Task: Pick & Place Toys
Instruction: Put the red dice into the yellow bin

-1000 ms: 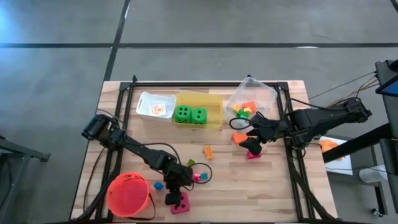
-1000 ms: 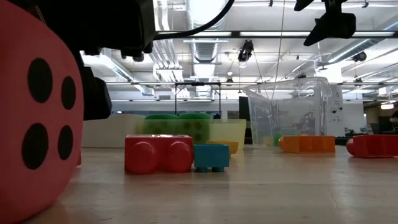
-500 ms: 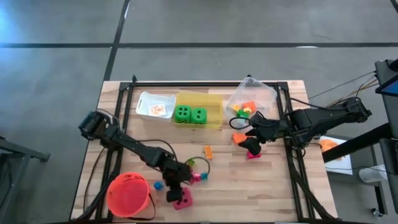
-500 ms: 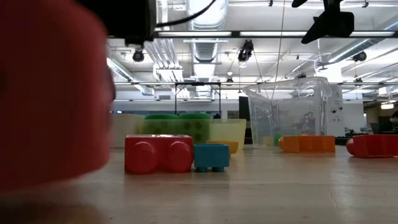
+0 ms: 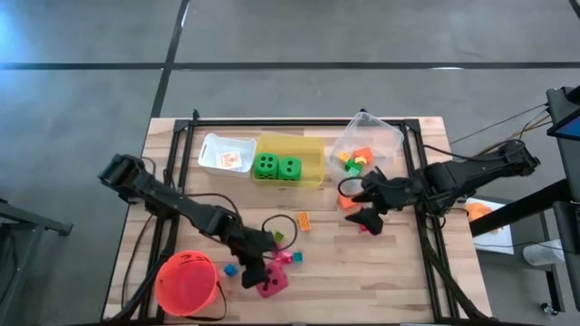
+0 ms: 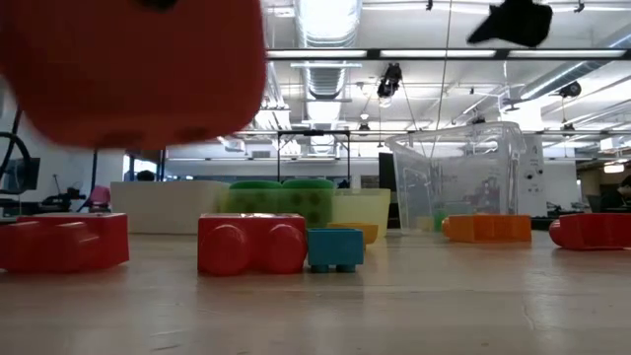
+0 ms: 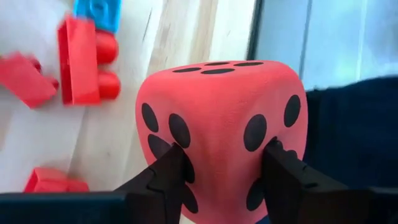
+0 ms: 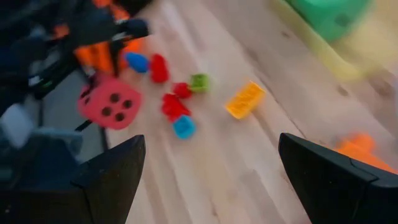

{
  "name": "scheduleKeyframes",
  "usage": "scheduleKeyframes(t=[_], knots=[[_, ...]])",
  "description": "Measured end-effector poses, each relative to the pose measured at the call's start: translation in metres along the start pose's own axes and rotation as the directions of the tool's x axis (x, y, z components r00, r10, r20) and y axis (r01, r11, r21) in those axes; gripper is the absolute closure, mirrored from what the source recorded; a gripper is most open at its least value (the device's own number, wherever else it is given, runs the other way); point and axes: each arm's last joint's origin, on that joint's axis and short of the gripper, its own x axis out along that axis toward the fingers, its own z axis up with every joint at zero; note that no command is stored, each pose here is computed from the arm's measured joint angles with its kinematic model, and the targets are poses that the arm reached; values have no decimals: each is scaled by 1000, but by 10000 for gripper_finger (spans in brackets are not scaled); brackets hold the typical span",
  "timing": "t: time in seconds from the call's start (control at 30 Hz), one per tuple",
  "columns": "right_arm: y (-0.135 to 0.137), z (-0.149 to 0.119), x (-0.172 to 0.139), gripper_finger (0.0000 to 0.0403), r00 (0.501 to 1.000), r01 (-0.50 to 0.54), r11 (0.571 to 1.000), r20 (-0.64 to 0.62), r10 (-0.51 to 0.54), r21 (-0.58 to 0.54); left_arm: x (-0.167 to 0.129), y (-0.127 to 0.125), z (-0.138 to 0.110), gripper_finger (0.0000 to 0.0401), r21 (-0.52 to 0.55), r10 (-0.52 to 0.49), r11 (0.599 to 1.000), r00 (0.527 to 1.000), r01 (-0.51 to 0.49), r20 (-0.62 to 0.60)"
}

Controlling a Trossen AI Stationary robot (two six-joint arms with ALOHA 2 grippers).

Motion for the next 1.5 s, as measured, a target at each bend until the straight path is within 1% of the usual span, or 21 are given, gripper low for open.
scheduleKeyframes(t=[0.1, 0.17, 0.23, 0.3, 0.37, 0.5, 0.63, 0.77, 0.93, 1.03, 1.1, 1.23, 1.4, 1.5], knots=[[15, -2, -3, 39, 993, -107, 987, 37, 112, -123, -15, -4, 4, 256, -8, -1, 1000, 997, 1, 78], [27, -4, -5, 39, 978, -177, 960, 70, 197, -217, -27, -7, 8, 256, -17, -14, 1000, 990, 17, 140], [38, -5, -5, 39, 961, -205, 931, 120, 251, -303, -39, -9, 15, 259, -25, -45, 998, 977, 52, 210], [47, -8, -1, 39, 950, -197, 900, 151, 273, -389, -49, -9, 22, 265, -49, -67, 995, 959, 83, 274], [56, -9, 4, 39, 947, -163, 874, 177, 269, -458, -57, -8, 30, 265, -66, -95, 990, 940, 123, 329], [75, -7, 20, 39, 956, -103, 836, 180, 233, -538, -71, -7, 44, 269, -63, -158, 977, 890, 204, 429], [95, 1, 33, 39, 957, -68, 818, 194, 215, -570, -77, -5, 51, 270, -53, -186, 970, 868, 235, 460], [115, 8, 40, 39, 964, -46, 783, 178, 197, -621, -83, -5, 53, 278, -46, -197, 968, 859, 248, 473], [128, 11, 51, 39, 986, -15, 757, 116, 120, -653, -87, -6, 53, 279, -33, -211, 966, 855, 257, 474], [133, 12, 56, 39, 993, -4, 760, 90, 82, -650, -89, -7, 52, 279, -17, -216, 967, 851, 255, 478], [134, 15, 59, 39, 994, 6, 770, 88, 66, -638, -91, -7, 52, 279, -4, -220, 967, 850, 253, 479], [135, 24, 61, 39, 992, 10, 786, 104, 70, -619, -93, -9, 52, 288, 10, -231, 966, 844, 259, 484], [133, 28, 63, 39, 992, 14, 791, 109, 67, -612, -94, -10, 52, 290, 30, -252, 962, 836, 272, 487], [133, 30, 64, 39, 993, -12, 792, 89, 83, -611, -95, -12, 53, 291, 61, -273, 958, 823, 281, 498]])
